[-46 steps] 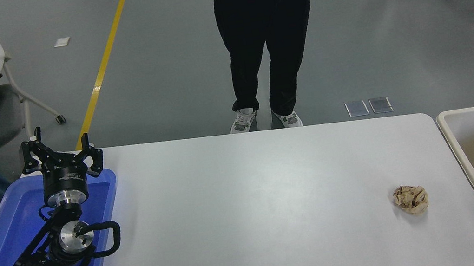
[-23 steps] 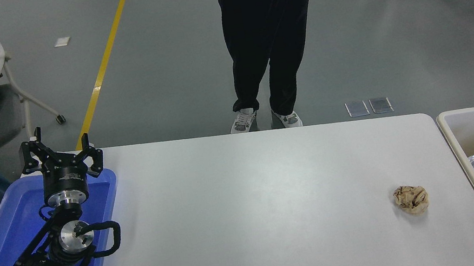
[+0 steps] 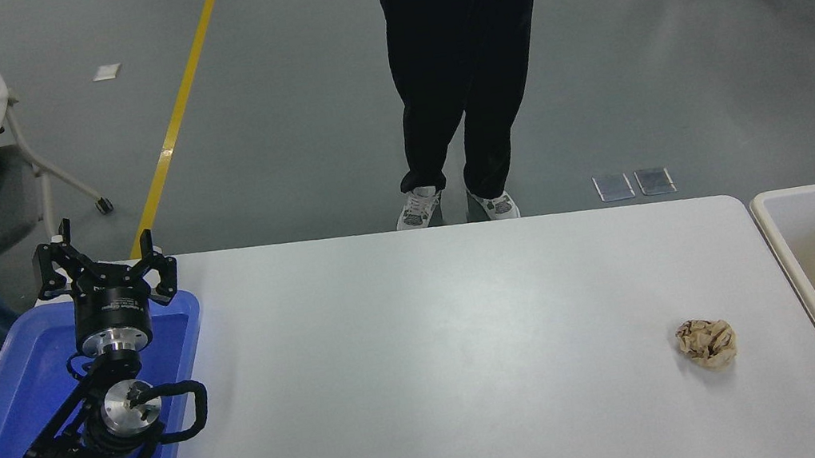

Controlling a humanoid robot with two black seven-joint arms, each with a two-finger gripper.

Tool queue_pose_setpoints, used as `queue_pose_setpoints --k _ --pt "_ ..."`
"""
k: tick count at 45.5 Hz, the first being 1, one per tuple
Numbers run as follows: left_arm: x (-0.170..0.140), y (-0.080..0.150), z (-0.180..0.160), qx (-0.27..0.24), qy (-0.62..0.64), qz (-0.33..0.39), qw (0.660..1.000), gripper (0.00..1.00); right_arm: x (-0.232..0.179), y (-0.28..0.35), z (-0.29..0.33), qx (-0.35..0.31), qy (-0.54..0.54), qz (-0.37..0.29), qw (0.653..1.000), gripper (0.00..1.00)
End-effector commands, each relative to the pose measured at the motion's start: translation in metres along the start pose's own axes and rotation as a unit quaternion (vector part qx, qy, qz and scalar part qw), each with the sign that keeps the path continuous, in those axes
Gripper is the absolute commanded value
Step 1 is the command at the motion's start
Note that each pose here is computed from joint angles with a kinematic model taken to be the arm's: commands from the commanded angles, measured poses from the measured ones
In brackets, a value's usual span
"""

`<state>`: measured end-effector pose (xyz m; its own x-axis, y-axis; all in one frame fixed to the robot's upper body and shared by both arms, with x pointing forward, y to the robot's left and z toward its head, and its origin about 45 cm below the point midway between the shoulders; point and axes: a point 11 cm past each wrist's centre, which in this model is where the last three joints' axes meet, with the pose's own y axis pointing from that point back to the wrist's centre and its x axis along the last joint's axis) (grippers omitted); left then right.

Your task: Pick up foil plate and place in dustbin

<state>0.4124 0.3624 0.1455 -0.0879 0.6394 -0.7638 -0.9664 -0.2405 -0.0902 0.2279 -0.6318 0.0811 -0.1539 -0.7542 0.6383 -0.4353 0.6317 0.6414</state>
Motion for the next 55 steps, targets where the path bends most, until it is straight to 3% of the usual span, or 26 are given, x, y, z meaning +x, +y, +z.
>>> queue_pose_setpoints --k 1,23,42,55 --pt "0.000 0.000 0.000 0.000 0.000 0.000 1.000 0.99 0.022 0.004 -0.040 0.028 0.016 -0.020 0.999 1.00" --pt "0.000 0.000 0.000 0.000 0.000 0.000 1.000 0.99 0.024 0.069 -0.140 0.148 0.153 -0.096 0.972 1.00" --pt "0.000 0.000 0.000 0.000 0.000 0.000 1.000 0.99 -0.011 0.149 -0.187 0.259 0.305 -0.155 0.903 1.00" --pt "0.000 0.000 0.000 0.000 -0.001 0.000 1.000 0.99 -0.027 0.185 -0.214 0.280 0.399 -0.170 0.856 1.00"
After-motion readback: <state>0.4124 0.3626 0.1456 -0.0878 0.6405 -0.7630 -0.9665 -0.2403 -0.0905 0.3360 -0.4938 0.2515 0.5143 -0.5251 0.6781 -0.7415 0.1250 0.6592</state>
